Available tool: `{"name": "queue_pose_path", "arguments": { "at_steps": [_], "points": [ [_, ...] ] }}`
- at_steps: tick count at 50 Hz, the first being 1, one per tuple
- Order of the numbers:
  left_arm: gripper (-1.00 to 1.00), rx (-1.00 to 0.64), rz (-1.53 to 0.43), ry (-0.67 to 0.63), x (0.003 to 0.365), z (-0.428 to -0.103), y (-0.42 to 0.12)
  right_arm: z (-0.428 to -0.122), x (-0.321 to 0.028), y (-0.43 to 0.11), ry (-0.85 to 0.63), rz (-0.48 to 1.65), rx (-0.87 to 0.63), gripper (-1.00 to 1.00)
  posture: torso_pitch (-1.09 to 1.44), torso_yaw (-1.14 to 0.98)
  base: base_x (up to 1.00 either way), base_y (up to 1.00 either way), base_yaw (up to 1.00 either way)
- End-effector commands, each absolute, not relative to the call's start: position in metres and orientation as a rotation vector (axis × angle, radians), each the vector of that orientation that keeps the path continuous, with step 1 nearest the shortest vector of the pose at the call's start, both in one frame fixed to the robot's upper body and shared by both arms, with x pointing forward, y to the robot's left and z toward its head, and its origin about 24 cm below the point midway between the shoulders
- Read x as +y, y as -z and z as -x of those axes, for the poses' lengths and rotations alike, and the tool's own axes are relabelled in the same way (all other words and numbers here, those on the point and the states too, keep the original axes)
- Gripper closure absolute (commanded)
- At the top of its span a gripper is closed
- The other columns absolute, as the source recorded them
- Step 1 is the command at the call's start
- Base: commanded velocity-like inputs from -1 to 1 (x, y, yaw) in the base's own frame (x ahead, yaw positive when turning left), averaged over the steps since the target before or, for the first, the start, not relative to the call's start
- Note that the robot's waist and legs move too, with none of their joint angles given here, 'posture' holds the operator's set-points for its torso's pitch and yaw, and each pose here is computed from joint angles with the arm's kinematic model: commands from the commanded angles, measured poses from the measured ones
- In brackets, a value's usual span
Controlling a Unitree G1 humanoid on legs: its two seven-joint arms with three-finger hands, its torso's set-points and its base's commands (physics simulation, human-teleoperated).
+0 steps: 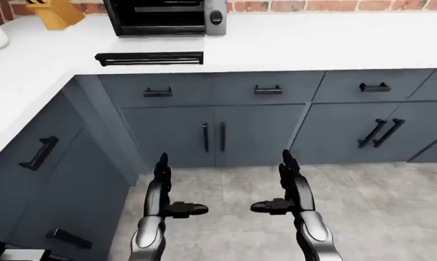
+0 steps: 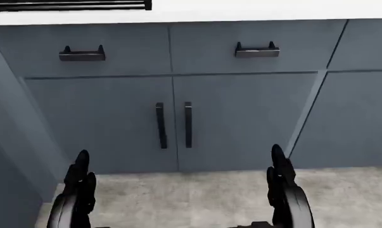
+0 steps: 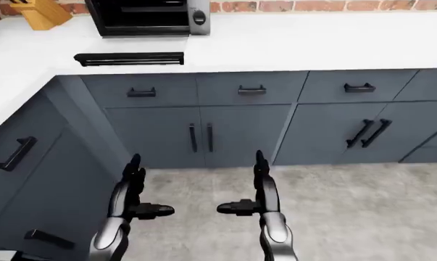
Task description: Close the toaster oven door.
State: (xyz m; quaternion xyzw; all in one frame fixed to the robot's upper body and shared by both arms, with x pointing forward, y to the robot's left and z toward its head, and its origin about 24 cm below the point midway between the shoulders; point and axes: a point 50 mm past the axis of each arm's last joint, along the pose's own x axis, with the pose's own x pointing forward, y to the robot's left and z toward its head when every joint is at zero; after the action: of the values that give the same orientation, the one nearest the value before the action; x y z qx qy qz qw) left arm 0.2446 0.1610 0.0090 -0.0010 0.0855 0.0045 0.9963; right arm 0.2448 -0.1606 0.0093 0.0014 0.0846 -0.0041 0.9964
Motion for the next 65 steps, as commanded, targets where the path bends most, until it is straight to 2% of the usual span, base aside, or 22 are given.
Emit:
{"name": "queue_pose_path", "arguments": {
  "at_steps": [1, 18, 32, 43, 65],
  "points": [
    [-1.0, 0.001, 0.001, -0.007, 0.164, -0.254, -0.044, -0.253, -0.159, -0.045, 0.0, 0.011, -0.007, -1.0, 0.0, 0.0, 0.0, 0.0, 0.0],
    [-1.0, -0.034, -0.018, -0.037, 0.205, -0.254, -0.072, -0.263, -0.174, -0.081, 0.003, 0.043, -0.054, -1.0, 0.0, 0.0, 0.0, 0.0, 0.0],
    [-1.0, -0.116, -0.002, -0.162, 0.263, -0.254, -0.116, -0.269, -0.201, -0.144, 0.04, 0.06, -0.169, -1.0, 0.0, 0.0, 0.0, 0.0, 0.0],
    [-1.0, -0.21, -0.015, -0.199, 0.283, -0.244, -0.162, -0.269, -0.209, -0.175, 0.04, 0.065, -0.215, -1.0, 0.0, 0.0, 0.0, 0.0, 0.0],
    [-1.0, -0.315, -0.014, -0.26, 0.308, -0.236, -0.213, -0.266, -0.216, -0.217, 0.05, 0.09, -0.31, -1.0, 0.0, 0.0, 0.0, 0.0, 0.0]
  ]
}}
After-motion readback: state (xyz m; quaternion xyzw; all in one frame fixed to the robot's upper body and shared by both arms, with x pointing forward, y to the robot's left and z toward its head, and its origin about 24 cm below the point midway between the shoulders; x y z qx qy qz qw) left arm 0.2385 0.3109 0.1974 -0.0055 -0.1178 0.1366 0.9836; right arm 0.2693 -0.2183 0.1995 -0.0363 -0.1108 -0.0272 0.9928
